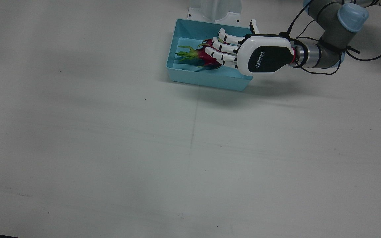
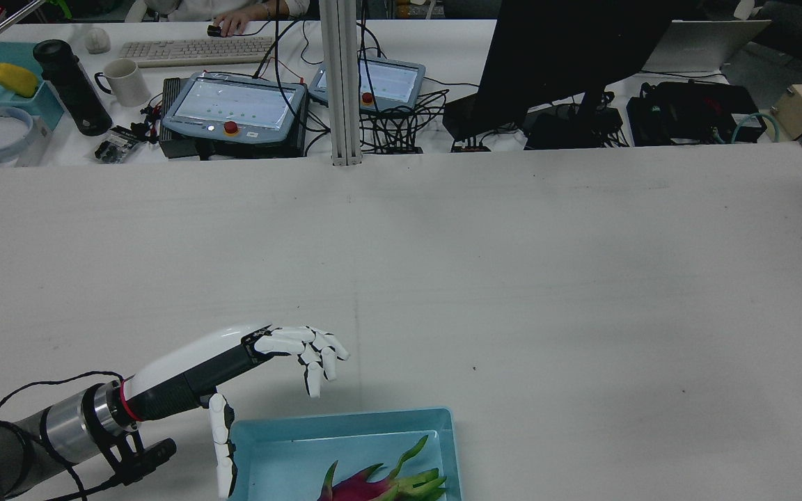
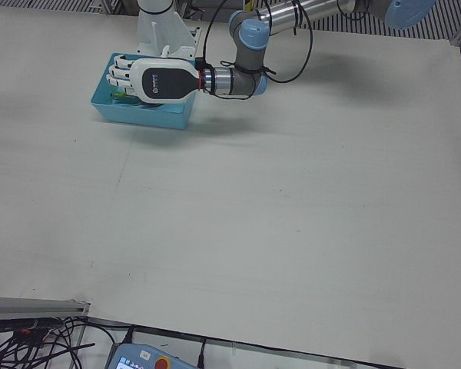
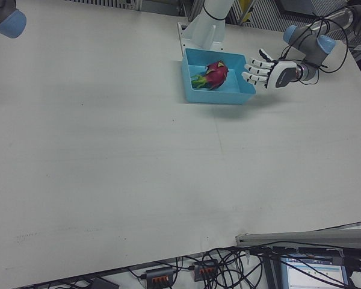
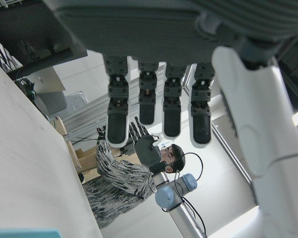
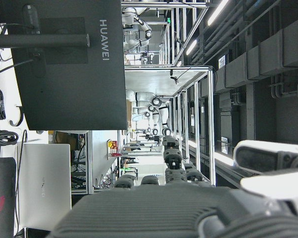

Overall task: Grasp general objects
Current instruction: 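Open the left hand to drop the fruit into the tray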

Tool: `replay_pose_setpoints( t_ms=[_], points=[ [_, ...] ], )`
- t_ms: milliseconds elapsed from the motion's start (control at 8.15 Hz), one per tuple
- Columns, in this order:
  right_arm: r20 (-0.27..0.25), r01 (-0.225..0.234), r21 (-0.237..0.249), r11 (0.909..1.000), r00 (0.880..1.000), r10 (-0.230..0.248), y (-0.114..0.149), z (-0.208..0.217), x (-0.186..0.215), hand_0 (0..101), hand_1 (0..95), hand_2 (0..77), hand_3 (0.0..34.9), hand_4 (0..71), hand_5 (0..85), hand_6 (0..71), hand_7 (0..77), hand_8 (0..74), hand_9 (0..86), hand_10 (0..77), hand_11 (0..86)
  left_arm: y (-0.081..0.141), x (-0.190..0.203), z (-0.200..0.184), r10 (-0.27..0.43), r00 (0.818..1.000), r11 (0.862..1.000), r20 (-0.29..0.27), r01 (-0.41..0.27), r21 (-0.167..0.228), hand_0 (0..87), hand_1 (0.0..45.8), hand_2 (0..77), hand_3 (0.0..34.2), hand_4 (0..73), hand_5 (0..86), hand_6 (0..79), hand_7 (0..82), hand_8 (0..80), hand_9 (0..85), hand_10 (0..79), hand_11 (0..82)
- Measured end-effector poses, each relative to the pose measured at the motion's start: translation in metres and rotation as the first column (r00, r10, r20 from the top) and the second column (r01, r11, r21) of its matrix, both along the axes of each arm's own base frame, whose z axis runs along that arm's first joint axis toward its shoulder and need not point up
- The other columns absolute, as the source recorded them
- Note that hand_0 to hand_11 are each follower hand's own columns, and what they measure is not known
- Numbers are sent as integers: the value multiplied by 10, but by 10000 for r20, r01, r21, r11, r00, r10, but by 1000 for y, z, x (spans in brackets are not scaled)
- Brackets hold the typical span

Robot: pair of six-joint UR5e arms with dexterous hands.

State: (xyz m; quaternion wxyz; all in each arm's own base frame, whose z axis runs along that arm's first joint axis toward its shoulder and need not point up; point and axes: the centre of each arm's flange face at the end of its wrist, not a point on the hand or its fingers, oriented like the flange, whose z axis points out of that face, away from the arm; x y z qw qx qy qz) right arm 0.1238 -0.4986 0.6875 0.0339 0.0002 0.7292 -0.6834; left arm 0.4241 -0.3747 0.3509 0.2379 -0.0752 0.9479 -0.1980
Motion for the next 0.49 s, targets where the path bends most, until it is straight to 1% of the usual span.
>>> replay_pose_setpoints(
  t_ms=[123,245,368,491],
  points=[
    [0,0,0,10000,10000,0,0,0,0,0,65,747,0,0,0,0,0,0,5,0,5,-26,-23,9,-478,9988,9977,74,481,-468,562,0,11,2,235,453,273,431,196,295,360,398],
    [0,0,-1,10000,10000,0,0,0,0,0,65,747,0,0,0,0,0,0,5,0,5,-60,-60,19,-1106,9936,9889,216,1122,-971,563,0,11,1,256,453,300,464,245,349,360,469],
    [0,0,-1,10000,10000,0,0,0,0,0,65,747,0,0,0,0,0,0,5,0,5,-95,-102,33,-1762,9833,9722,449,1810,-1489,543,0,11,1,256,453,327,496,256,376,360,513],
    [0,0,0,10000,10000,0,0,0,0,0,65,747,0,0,0,0,0,0,5,0,5,-122,-138,49,-2253,9720,9521,667,2341,-1967,557,0,11,2,131,453,142,289,65,142,360,333]
  ],
)
